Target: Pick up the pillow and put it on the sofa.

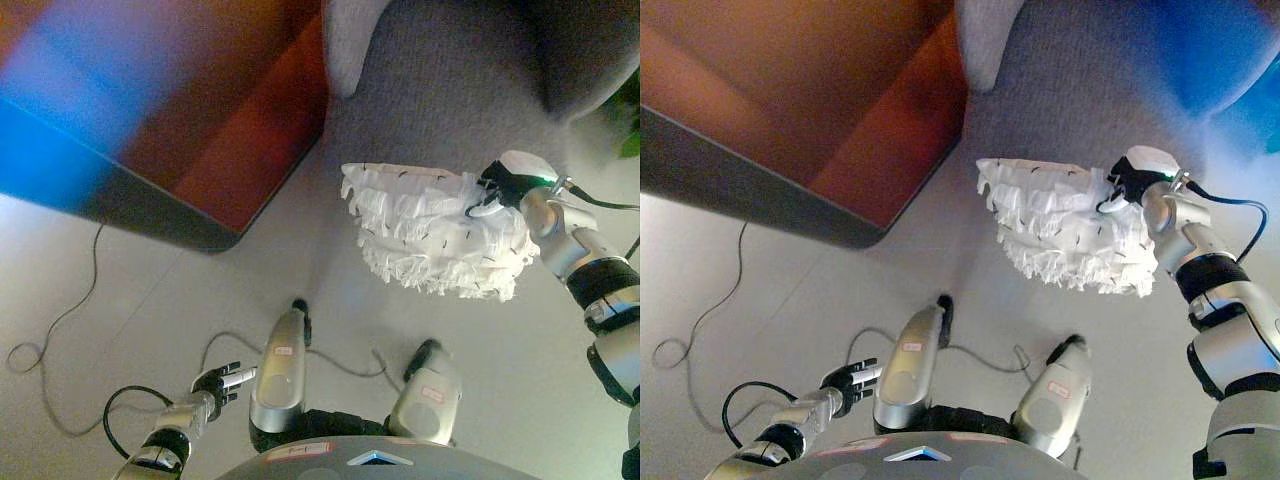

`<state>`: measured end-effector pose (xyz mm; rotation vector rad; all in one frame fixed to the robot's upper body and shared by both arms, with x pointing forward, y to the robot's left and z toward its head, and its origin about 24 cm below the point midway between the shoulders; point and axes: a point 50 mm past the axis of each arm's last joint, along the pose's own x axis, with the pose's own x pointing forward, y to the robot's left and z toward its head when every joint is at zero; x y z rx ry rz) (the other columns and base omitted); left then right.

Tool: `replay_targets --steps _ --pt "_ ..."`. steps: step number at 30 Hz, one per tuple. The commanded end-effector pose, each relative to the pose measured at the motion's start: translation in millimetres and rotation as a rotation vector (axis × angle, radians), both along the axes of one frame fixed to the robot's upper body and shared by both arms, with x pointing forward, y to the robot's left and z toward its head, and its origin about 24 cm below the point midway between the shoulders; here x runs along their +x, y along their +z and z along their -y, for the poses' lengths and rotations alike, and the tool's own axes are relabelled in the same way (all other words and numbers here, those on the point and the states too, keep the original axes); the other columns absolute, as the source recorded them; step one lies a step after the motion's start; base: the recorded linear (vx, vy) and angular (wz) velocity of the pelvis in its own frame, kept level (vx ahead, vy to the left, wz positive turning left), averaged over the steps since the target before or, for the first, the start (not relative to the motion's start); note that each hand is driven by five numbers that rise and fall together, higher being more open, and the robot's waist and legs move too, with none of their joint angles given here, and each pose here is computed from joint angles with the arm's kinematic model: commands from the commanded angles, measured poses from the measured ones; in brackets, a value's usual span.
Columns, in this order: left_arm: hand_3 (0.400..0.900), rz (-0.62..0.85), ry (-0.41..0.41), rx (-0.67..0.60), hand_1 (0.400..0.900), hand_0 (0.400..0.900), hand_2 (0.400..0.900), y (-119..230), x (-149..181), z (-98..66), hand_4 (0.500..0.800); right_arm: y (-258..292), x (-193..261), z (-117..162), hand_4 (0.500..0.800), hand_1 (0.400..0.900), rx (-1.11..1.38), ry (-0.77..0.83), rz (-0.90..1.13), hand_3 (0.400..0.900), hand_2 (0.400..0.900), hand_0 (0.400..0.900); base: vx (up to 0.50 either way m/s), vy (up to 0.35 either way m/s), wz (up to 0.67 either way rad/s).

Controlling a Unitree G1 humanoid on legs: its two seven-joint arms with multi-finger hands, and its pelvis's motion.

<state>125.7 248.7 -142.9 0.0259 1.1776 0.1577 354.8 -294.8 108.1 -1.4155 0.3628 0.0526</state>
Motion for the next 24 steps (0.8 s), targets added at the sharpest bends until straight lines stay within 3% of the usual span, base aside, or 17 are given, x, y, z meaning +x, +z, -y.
replay_targets --steps 1,9,16,21,24 --pt "0.9 -0.206 0.023 0.155 0.9 0.9 0.9 -2.5 -48.6 -40.0 0.8 77.6 14.6 -8.1 0.5 0.4 0.034 0.095 0.302 0.4 0.4 0.4 0.124 0.08 -0.09" --pt "0.9 -0.279 0.066 0.188 0.9 0.9 0.9 -2.6 -64.2 -50.4 0.8 114.2 12.9 -9.9 0.5 0.4 0.023 0.21 0.394 0.4 0.4 0.4 0.091 0.11 0.01" --pt "0.9 -0.292 0.029 0.232 0.9 0.9 0.9 -0.1 -67.2 -58.1 0.8 144.6 22.9 -17.6 0.5 0.4 0.068 0.215 0.434 0.4 0.4 0.4 0.22 -0.074 0.16" --pt "0.9 -0.306 0.034 0.242 0.9 0.9 0.9 0.7 -68.9 -61.8 0.8 156.9 23.6 6.6 0.5 0.4 0.131 0.124 0.422 0.4 0.4 0.4 0.285 -0.266 0.42" --pt "0.9 -0.353 0.057 0.263 0.9 0.9 0.9 0.7 -87.9 -67.5 0.8 159.8 19.4 27.3 0.5 0.4 0.183 0.051 0.396 0.4 0.4 0.4 0.315 -0.3 0.38"
